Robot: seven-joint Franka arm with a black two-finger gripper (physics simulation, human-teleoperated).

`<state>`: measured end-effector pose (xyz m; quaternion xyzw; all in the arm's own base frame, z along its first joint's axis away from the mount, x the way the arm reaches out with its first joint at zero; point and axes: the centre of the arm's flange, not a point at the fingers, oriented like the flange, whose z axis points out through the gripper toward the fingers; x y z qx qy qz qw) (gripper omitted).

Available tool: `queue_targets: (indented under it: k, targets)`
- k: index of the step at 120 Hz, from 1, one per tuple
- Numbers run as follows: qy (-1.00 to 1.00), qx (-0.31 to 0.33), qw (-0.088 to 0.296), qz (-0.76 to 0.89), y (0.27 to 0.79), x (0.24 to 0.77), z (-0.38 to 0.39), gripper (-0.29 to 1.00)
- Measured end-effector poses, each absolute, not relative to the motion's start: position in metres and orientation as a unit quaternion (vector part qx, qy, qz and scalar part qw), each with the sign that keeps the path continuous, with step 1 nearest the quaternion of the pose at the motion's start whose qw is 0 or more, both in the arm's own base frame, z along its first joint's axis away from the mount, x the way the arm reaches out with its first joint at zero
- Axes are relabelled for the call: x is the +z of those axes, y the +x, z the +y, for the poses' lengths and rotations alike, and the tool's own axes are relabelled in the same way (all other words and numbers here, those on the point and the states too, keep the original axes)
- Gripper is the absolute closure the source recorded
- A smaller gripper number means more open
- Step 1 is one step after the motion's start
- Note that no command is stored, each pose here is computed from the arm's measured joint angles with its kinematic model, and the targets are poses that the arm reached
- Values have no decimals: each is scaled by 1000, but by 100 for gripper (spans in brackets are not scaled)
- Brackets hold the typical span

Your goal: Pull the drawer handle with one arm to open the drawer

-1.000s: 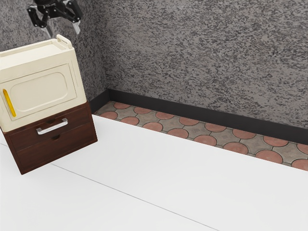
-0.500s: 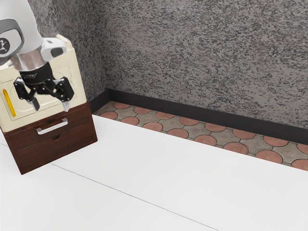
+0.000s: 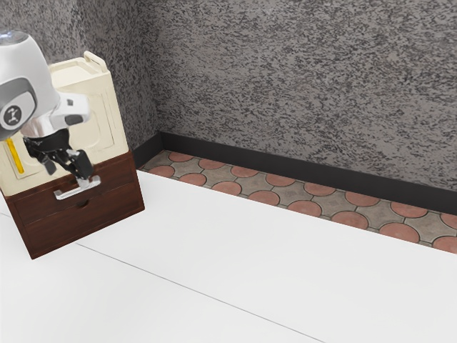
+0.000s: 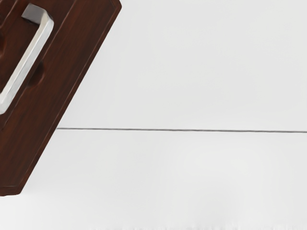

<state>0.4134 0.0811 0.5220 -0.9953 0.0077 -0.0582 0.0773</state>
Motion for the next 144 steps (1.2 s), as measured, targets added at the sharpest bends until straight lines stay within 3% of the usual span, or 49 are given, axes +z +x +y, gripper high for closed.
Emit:
queue_targets:
  k: [21, 69, 106, 144]
  targets:
    - [-987, -14, 74, 141, 441, 471, 119, 0]
    - [-950, -6, 55, 307, 505, 382, 180, 0]
    - [-938, -47, 75, 335, 541, 370, 187, 0]
    - [-945, -76, 43, 316, 527, 386, 154, 0]
